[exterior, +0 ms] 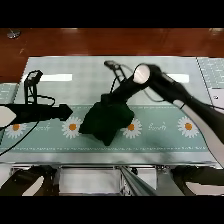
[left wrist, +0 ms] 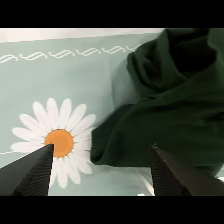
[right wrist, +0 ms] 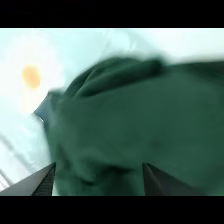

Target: Fold the shirts.

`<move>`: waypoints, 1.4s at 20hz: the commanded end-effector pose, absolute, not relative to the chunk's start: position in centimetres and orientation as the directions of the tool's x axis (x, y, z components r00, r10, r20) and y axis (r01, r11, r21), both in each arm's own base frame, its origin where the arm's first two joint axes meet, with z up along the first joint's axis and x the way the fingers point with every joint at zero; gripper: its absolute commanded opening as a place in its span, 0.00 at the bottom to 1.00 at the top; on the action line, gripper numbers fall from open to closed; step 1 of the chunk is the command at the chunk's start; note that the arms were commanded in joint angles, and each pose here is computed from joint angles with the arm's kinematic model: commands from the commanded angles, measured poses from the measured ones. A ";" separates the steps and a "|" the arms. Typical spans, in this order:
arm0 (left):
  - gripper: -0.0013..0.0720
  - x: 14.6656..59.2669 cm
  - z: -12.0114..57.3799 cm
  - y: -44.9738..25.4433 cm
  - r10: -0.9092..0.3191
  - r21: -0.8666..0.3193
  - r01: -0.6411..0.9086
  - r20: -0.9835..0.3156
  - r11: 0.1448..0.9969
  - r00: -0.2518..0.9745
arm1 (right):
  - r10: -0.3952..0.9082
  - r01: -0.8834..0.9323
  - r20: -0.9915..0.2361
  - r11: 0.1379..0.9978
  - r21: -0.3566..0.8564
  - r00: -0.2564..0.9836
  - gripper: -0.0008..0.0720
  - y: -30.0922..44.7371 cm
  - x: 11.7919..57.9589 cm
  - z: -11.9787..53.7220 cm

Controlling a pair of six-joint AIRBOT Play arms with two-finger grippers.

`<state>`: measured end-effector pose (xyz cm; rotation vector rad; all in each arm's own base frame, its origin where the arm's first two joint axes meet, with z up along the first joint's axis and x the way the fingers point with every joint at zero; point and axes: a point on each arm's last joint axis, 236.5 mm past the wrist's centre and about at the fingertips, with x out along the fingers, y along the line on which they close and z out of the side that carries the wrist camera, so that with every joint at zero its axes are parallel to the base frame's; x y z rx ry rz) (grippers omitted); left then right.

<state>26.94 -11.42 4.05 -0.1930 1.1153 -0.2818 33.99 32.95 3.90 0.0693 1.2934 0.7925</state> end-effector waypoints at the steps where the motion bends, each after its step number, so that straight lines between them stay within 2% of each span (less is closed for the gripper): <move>1: 0.98 27.8 3.5 -8.4 -0.258 -0.264 0.041 -0.878 0.964 0.402 | 0.451 -0.424 -0.875 0.837 0.346 0.178 0.86 22.0 38.8 8.7; 3: 0.97 27.6 2.0 -6.0 -0.250 -0.305 -0.088 -0.889 0.948 0.383 | 0.364 -0.232 -0.880 0.925 0.302 0.307 0.86 11.5 39.9 10.1; 4: 0.97 26.8 0.3 -6.7 -0.322 -0.382 -0.125 -0.883 0.916 0.341 | 0.370 -0.097 -0.856 0.928 0.359 0.362 0.86 8.2 39.8 9.2; 5: 0.97 25.9 -1.3 -8.6 -0.432 -0.483 -0.128 -0.853 0.866 0.294 | 0.409 0.024 -0.819 0.890 0.456 0.403 0.86 6.2 39.0 7.8; 7: 0.97 24.5 -3.8 -12.2 -0.598 -0.627 -0.102 -0.772 0.772 0.218 | 0.513 0.111 -0.743 0.787 0.607 0.431 0.86 5.9 36.1 4.4; 9: 0.97 24.4 -5.5 -13.9 -0.664 -0.685 -0.103 -0.727 0.722 0.177 | 0.575 0.161 -0.725 0.730 0.664 0.381 0.86 7.0 32.2 0.6; 12: 0.97 24.4 -7.5 -15.2 -0.692 -0.702 -0.079 -0.711 0.708 0.123 | 0.616 0.224 -0.743 0.710 0.667 0.262 0.86 8.5 27.4 -3.9; 18: 0.97 24.0 -9.6 -19.2 -0.704 -0.704 0.018 -0.708 0.710 0.063 | 0.658 0.292 -0.727 0.669 0.684 0.197 0.86 9.7 25.2 -6.1; 19: 0.71 24.3 -9.2 -19.5 -0.708 -0.708 0.032 -0.703 0.705 0.060 | 0.674 0.299 -0.715 0.654 0.695 0.187 0.86 10.3 25.1 -6.1; 20: 0.03 24.6 -8.5 -19.7 -0.719 -0.716 0.061 -0.693 0.695 0.057 | 0.682 0.289 -0.713 0.657 0.696 0.163 0.86 11.2 25.0 -6.4; 23: 0.04 26.3 -5.1 -19.9 -0.760 -0.748 0.148 -0.647 0.647 0.055 | 0.685 0.226 -0.725 0.697 0.680 0.071 0.86 14.9 24.6 -7.7; 28: 0.04 29.7 -2.7 -18.0 -0.766 -0.755 0.129 -0.627 0.643 0.141 | 0.672 0.130 -0.740 0.737 0.663 -0.034 0.86 20.7 26.8 -8.4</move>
